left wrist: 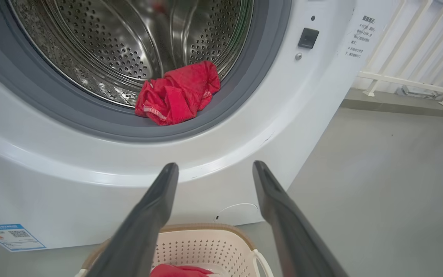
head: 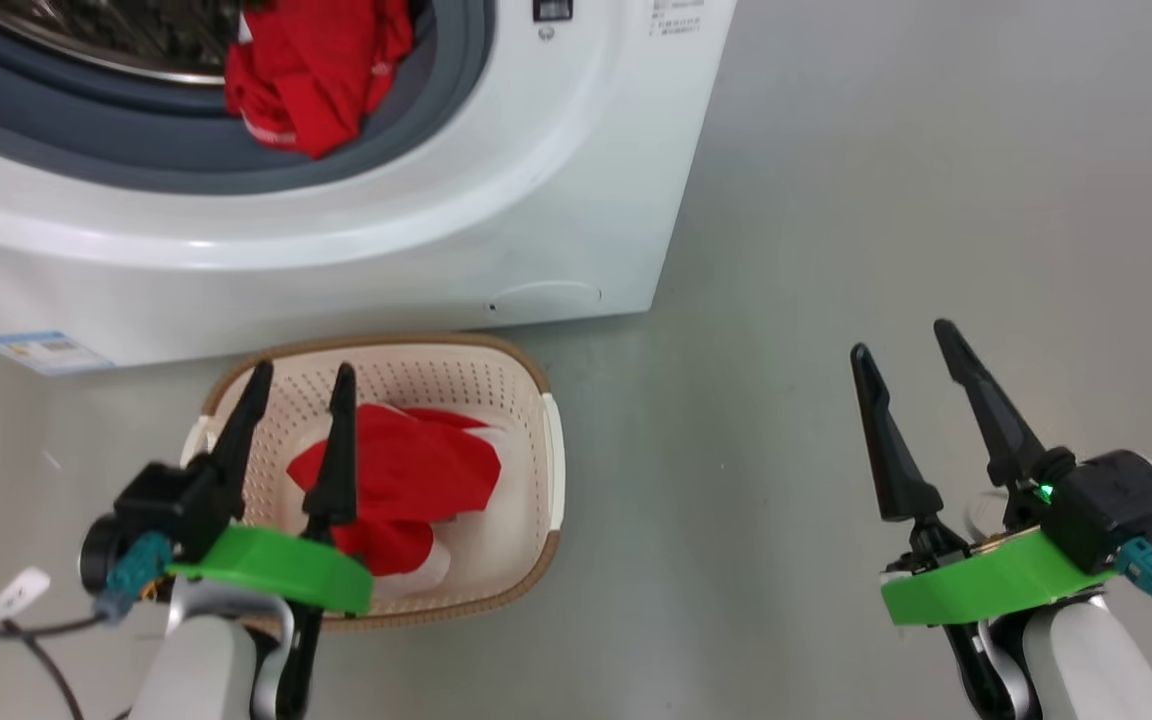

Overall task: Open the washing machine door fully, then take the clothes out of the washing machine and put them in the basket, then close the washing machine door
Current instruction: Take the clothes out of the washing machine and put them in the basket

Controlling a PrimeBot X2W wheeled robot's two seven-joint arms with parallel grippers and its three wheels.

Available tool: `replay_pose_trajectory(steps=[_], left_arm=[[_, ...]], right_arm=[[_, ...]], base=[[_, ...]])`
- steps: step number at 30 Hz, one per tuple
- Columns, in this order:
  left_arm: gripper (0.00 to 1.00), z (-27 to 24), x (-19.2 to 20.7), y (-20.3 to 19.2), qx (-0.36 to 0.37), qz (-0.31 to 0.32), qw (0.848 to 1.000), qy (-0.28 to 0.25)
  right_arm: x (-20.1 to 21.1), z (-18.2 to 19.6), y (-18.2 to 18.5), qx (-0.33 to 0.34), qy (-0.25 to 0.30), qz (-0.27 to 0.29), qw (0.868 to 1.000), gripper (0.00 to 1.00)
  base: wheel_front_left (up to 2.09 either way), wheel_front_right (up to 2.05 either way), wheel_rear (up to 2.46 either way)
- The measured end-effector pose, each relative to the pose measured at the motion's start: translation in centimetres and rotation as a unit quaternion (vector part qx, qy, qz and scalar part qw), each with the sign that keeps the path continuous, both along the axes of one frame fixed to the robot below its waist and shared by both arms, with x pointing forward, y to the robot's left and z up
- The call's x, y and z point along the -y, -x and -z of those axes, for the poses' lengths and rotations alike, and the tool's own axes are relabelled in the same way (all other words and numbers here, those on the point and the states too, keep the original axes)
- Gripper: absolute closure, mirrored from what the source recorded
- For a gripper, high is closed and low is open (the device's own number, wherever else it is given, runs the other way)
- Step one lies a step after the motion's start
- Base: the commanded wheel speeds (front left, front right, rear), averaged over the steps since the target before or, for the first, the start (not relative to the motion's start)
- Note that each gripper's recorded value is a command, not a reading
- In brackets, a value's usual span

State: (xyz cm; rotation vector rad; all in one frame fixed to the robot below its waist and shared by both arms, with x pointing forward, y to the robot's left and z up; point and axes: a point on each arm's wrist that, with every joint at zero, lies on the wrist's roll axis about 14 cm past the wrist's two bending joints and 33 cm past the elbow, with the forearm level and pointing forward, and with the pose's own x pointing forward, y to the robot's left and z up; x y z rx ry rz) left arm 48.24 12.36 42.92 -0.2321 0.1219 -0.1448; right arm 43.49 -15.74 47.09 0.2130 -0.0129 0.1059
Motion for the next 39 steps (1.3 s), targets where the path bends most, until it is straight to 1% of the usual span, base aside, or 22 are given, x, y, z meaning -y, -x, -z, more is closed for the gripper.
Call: replay_pose_trajectory(steps=[7, 12, 15, 23, 39], left_arm=[[0.0, -2.8, -1.2, 2.4, 0.033, -0.021, 0.999, -0.001], [0.0, -3.8, -2.2, 4.1, 0.043, -0.039, 0.998, -0.008], [0.0, -4.2, -2.4, 5.0, 0.047, -0.044, 0.998, -0.009], [0.0, -4.8, -3.0, 6.8, 0.051, -0.054, 0.997, -0.013], [0.0, -5.6, -4.1, 11.2, 0.051, -0.072, 0.996, -0.019]], right_arm=[[0.5, -1.7, 1.4, 0.018, 0.001, 0.007, 1.0, 0.0], [0.8, -2.4, 2.7, 0.023, 0.003, 0.013, 1.0, 0.0], [0.9, -3.2, 3.1, 0.034, 0.009, 0.014, 0.999, 0.0], [2.1, -3.6, 5.2, 0.037, 0.014, 0.032, 0.999, 0.0], [1.9, -4.5, 8.7, 0.048, 0.011, 0.033, 0.998, 0.0]], base=[[0.0, 0.0, 0.0], [0.0, 0.0, 0.0], [0.0, 0.0, 0.0], [0.0, 0.0, 0.0], [0.0, 0.0, 0.0]])
